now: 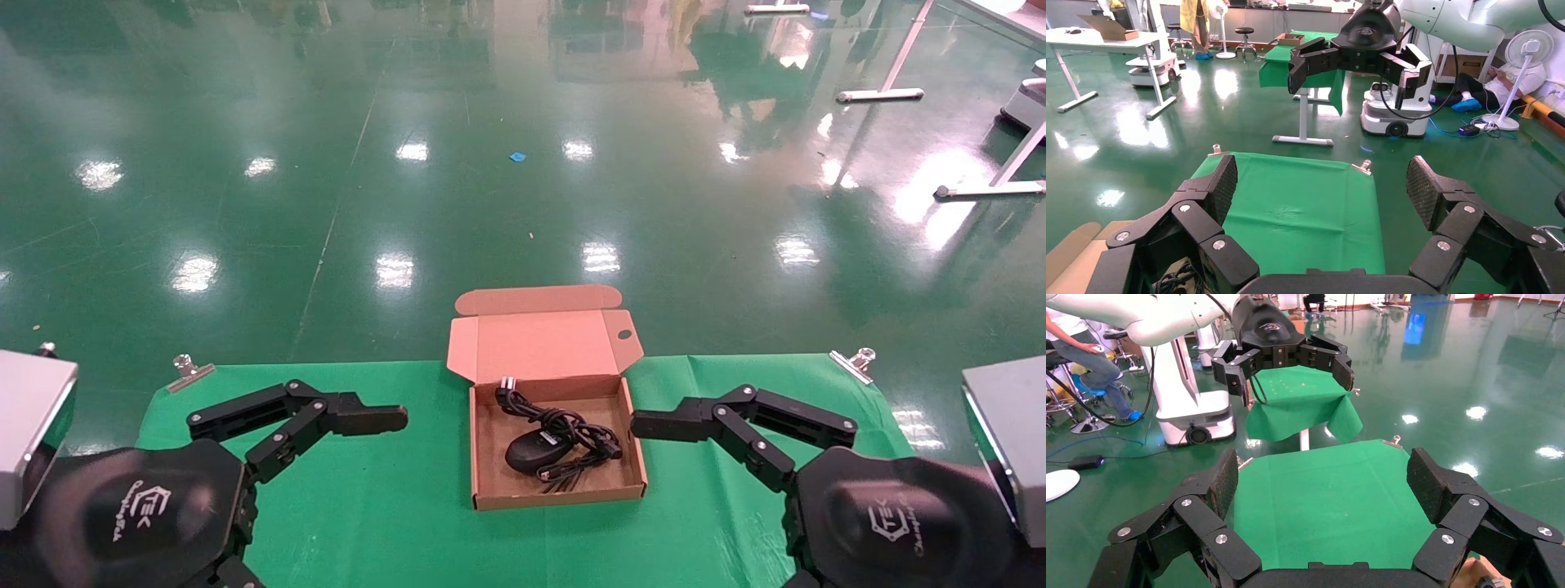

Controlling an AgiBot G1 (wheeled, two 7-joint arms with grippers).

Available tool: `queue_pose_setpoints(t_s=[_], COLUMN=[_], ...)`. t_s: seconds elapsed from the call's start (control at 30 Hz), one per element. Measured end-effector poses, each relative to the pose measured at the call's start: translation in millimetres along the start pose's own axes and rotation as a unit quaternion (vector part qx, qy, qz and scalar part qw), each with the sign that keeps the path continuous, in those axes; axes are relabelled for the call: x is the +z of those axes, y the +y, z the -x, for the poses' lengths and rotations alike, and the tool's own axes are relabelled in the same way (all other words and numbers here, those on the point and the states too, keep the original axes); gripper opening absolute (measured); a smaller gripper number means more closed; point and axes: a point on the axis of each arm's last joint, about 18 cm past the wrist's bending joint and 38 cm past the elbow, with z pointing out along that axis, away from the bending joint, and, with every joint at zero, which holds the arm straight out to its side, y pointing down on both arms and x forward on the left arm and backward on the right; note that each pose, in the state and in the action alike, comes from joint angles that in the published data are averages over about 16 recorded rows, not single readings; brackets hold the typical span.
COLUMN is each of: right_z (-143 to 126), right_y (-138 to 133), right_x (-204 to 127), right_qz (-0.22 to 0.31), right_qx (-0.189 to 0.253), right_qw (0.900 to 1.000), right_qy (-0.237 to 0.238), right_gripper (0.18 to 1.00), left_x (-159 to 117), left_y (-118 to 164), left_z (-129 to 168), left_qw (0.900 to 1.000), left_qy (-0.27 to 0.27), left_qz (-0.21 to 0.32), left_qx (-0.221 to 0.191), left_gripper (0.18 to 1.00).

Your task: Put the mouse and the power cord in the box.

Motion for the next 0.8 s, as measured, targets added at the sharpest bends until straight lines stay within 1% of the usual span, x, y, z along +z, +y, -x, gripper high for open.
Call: queue_pose_setpoints(t_s=[0.8], right_z=[-1.2], right_y=[0.6], right_x=[0.0], right_qz=[0.001], right_qx=[0.000], right_qw=[1.000], right_qy=[0.002], right_gripper=[1.001], left_x=[0.6], left_y=[0.9], left_z=[0.9], left_qw=[1.0000], left_qy=[-0.001], left_qz=[0.001], left_qx=[-0.001], left_gripper=[1.001])
